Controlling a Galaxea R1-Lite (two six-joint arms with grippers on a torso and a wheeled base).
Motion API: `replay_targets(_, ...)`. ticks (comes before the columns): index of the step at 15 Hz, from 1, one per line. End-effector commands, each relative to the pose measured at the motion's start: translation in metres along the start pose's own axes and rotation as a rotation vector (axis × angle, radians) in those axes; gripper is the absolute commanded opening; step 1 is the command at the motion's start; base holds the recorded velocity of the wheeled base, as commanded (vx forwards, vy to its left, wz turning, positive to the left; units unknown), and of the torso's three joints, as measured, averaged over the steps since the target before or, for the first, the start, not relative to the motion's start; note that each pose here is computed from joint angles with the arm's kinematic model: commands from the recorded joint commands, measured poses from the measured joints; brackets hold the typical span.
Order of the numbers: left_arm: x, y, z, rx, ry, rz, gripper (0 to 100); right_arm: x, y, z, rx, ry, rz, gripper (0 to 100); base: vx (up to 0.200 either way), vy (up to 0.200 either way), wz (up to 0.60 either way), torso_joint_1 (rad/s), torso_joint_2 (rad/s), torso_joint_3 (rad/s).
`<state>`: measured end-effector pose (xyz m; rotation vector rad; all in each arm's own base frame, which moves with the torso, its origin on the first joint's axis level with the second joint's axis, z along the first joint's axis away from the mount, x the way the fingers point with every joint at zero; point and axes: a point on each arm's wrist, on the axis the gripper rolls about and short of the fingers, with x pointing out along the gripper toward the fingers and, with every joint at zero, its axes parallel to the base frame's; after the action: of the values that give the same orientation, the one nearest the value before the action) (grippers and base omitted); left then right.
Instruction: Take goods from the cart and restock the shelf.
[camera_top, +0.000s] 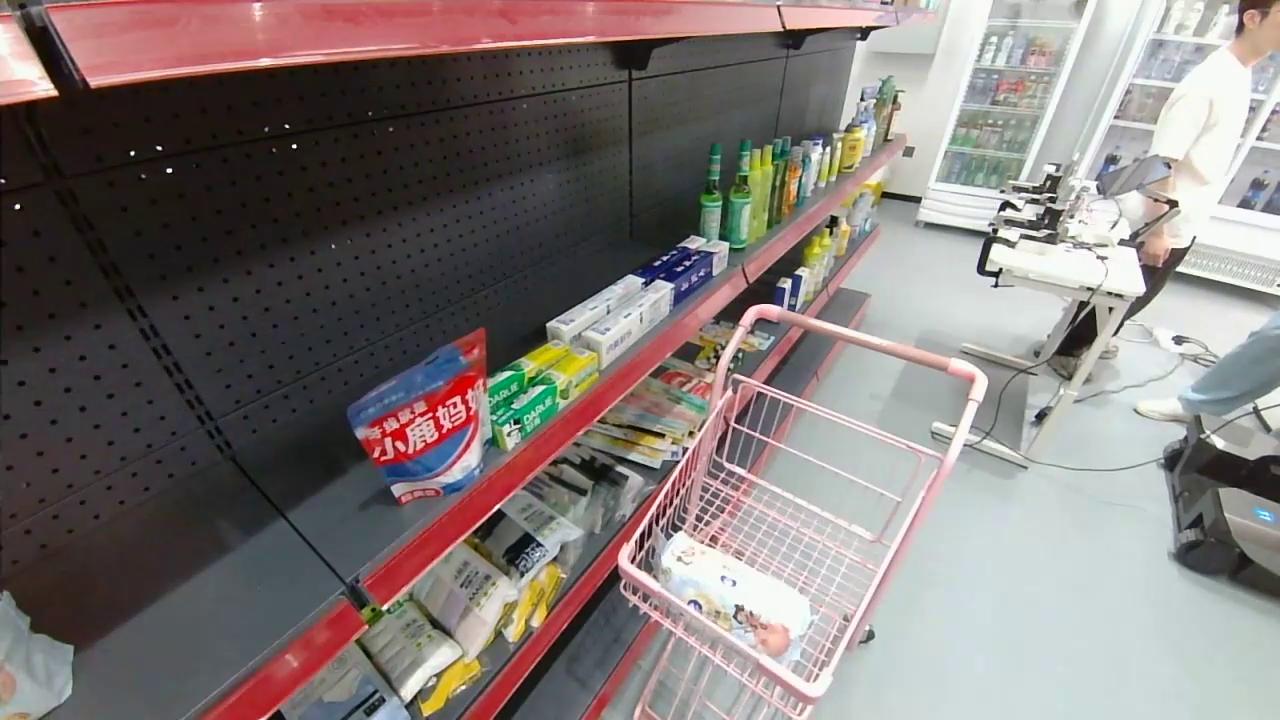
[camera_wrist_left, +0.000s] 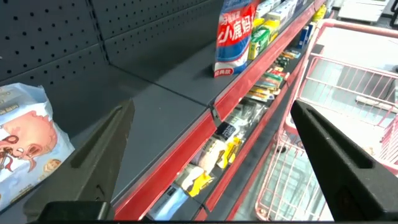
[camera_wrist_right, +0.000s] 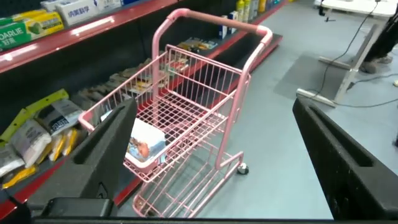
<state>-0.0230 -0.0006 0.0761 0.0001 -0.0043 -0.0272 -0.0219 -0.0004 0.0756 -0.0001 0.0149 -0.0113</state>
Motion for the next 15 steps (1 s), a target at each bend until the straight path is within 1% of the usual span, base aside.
replay_targets(1, 0.0, 0.0, 0.0, 0.0, 0.001, 0.0, 100, 0.011, 0.0, 0.003, -0.007, 0.146, 0.004, 100, 0.0, 0.0, 0.0, 0.0, 0.0, 0.0)
replay_targets(2, 0.0, 0.0, 0.0, 0.0, 0.001, 0.0, 100, 0.015, 0.0, 0.003, -0.011, 0.194, 0.007, 100, 0.0, 0.0, 0.0, 0.0, 0.0, 0.0)
replay_targets(3, 0.0, 0.0, 0.0, 0.0, 0.001, 0.0, 100, 0.014, 0.0, 0.003, -0.019, 0.187, 0.028, 100, 0.0, 0.0, 0.0, 0.0, 0.0, 0.0)
replay_targets(4, 0.0, 0.0, 0.0, 0.0, 0.001, 0.0, 100, 0.012, 0.0, 0.003, -0.02, 0.149, 0.032, 100, 0.0, 0.0, 0.0, 0.0, 0.0, 0.0)
replay_targets(6, 0.0, 0.0, 0.0, 0.0, 0.001, 0.0, 100, 0.004, 0.0, 0.002, -0.037, 0.044, 0.041, 100, 0.0, 0.0, 0.0, 0.0, 0.0, 0.0)
replay_targets(7, 0.0, 0.0, 0.0, 0.0, 0.001, 0.0, 100, 0.001, 0.0, 0.017, -0.025, -0.003, 0.068, 100, 0.0, 0.0, 0.0, 0.0, 0.0, 0.0)
replay_targets(8, 0.0, 0.0, 0.0, -0.002, 0.001, 0.0, 100, 0.012, 0.001, 0.06, 0.112, 0.045, 0.099, 100, 0.0, 0.0, 0.0, 0.0, 0.0, 0.0)
replay_targets(9, 0.0, 0.0, 0.0, -0.002, 0.001, 0.0, 100, 0.039, 0.003, 0.112, 0.313, 0.081, 0.114, 100, 0.0, 0.0, 0.0, 0.0, 0.0, 0.0)
replay_targets(10, 0.0, 0.0, 0.0, -0.002, 0.001, 0.0, 100, 0.072, 0.007, 0.156, 0.41, 0.088, 0.137, 100, 0.0, 0.0, 0.0, 0.0, 0.0, 0.0)
replay_targets(11, 0.0, 0.0, 0.0, -0.002, 0.001, 0.0, 100, 0.103, 0.01, 0.171, 0.418, 0.127, 0.12, 100, 0.0, 0.0, 0.0, 0.0, 0.0, 0.0)
replay_targets(12, 0.0, 0.0, 0.0, -0.002, 0.001, 0.0, 100, 0.153, 0.01, 0.16, 0.375, 0.273, 0.045, 100, 0.0, 0.0, 0.0, 0.0, 0.0, 0.0)
replay_targets(13, 0.0, 0.0, 0.0, -0.002, 0.001, 0.0, 100, 0.189, 0.007, 0.139, 0.332, 0.393, -0.002, 100, 0.0, 0.0, 0.0, 0.0, 0.0, 0.0)
replay_targets(14, 0.0, 0.0, 0.0, -0.002, 0.001, 0.0, 100, 0.222, 0.01, 0.123, 0.323, 0.448, 0.004, 100, 0.0, 0.0, 0.0, 0.0, 0.0, 0.0)
replay_targets(15, 0.0, 0.0, 0.0, -0.002, 0.001, 0.0, 100, 0.246, 0.011, 0.107, 0.31, 0.478, 0.0, 100, 0.0, 0.0, 0.0, 0.0, 0.0, 0.0)
